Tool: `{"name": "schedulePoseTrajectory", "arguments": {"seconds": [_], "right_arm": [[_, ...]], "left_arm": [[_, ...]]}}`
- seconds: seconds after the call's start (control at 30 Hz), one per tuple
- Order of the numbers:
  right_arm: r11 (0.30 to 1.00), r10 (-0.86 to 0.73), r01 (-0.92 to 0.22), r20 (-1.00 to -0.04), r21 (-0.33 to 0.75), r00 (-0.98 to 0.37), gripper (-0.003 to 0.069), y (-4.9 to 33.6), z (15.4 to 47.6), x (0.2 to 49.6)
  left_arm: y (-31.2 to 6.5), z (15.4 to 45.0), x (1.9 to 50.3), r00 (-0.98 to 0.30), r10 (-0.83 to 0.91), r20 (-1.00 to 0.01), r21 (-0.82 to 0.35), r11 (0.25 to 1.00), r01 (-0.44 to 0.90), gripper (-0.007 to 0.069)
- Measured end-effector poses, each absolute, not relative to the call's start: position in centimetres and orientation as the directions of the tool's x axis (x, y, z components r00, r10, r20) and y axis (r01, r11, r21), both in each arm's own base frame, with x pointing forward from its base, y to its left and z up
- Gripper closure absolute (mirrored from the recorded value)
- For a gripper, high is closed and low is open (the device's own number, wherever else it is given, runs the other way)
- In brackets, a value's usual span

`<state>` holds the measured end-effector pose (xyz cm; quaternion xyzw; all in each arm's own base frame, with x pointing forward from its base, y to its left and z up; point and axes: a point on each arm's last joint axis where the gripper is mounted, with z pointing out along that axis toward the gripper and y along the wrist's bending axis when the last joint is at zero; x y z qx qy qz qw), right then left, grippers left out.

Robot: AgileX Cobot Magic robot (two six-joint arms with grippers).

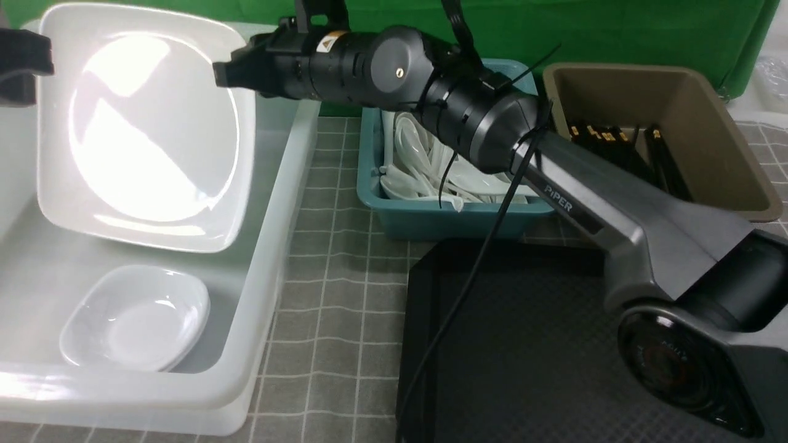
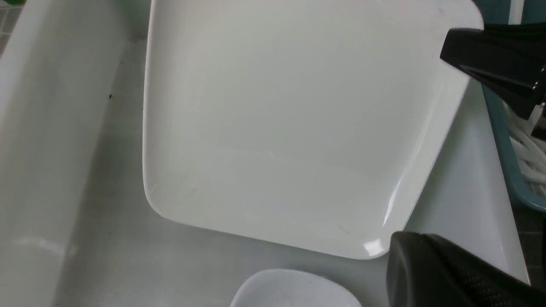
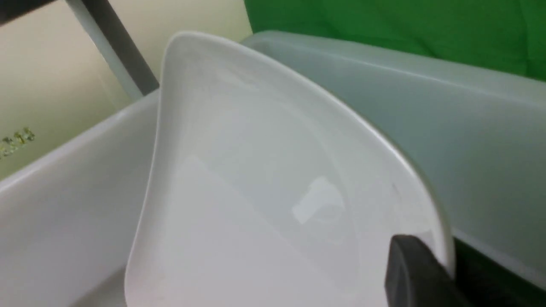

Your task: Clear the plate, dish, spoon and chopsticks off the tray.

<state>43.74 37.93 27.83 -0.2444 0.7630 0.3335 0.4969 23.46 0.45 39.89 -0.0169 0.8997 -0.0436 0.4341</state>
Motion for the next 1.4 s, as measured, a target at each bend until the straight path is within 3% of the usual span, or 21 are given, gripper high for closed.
{"name": "schedulePoseTrajectory", "arguments": {"seconds": [0.3, 0.4, 0.47, 0.63, 0.93, 1.0, 1.1, 1.17, 1.2, 1.3, 1.33, 1.4], "right_arm": [[0.665, -0.089, -0.707, -0.914, 0.241, -0.395, 0.0593, 38.1, 26.1, 44.0], [0.669, -0.083, -0.702, -0.915, 0.243, -0.396, 0.0547, 38.2, 25.8, 44.2], [0.672, -0.086, -0.703, -0.917, 0.235, -0.389, 0.0471, 38.2, 25.9, 44.2], [0.674, -0.087, -0.703, -0.920, 0.228, -0.382, 0.0367, 38.1, 25.9, 44.2], [0.676, -0.141, -0.702, -0.897, 0.222, -0.420, 0.0356, 37.0, 25.4, 44.8], [0.674, -0.212, -0.715, -0.879, 0.185, -0.427, 0.0391, 36.3, 25.8, 44.6], [0.681, -0.337, -0.723, -0.825, 0.119, -0.454, 0.0532, 34.1, 28.5, 43.8], [0.702, -0.375, -0.707, -0.797, 0.089, -0.473, 0.0582, 32.6, 30.2, 43.4], [0.733, -0.411, -0.679, -0.766, 0.045, -0.494, 0.0610, 30.4, 32.7, 42.7], [0.796, -0.443, -0.603, -0.729, -0.053, -0.522, 0.0627, 25.9, 38.0, 41.1], [0.834, -0.439, -0.544, -0.712, -0.095, -0.548, 0.0630, 22.8, 41.1, 39.7], [0.851, -0.435, -0.511, -0.711, -0.123, -0.553, 0.0631, 20.9, 43.3, 38.5]], "left_arm": [[0.4, 39.9, 23.4, -0.621, -0.056, -0.781, -0.087, 0.996, 0.019, 0.0623], [0.4, 39.9, 23.4, -0.621, -0.047, -0.782, -0.079, 0.997, 0.025, 0.0623], [0.4, 39.9, 23.4, -0.621, -0.046, -0.782, -0.079, 0.997, 0.025, 0.0623], [0.4, 39.9, 23.4, -0.621, -0.046, -0.782, -0.079, 0.997, 0.025, 0.0623], [0.4, 39.9, 23.4, -0.621, -0.044, -0.782, -0.077, 0.997, 0.027, 0.0623], [0.4, 39.9, 23.4, -0.624, -0.039, -0.780, -0.074, 0.997, 0.030, 0.0623], [0.4, 39.7, 23.3, -0.640, -0.009, -0.769, -0.054, 0.997, 0.050, 0.0623], [0.3, 39.7, 23.3, -0.641, -0.007, -0.768, -0.057, 0.997, 0.058, 0.0623], [0.1, 39.8, 23.3, -0.639, -0.005, -0.770, -0.069, 0.995, 0.075, 0.0623], [-0.5, 39.9, 23.3, -0.628, 0.006, -0.778, -0.102, 0.985, 0.136, 0.0623], [-1.1, 40.0, 23.2, -0.623, 0.001, -0.782, -0.143, 0.973, 0.181, 0.0623], [-1.4, 40.1, 23.2, -0.621, 0.002, -0.784, -0.164, 0.964, 0.210, 0.0623]]}}
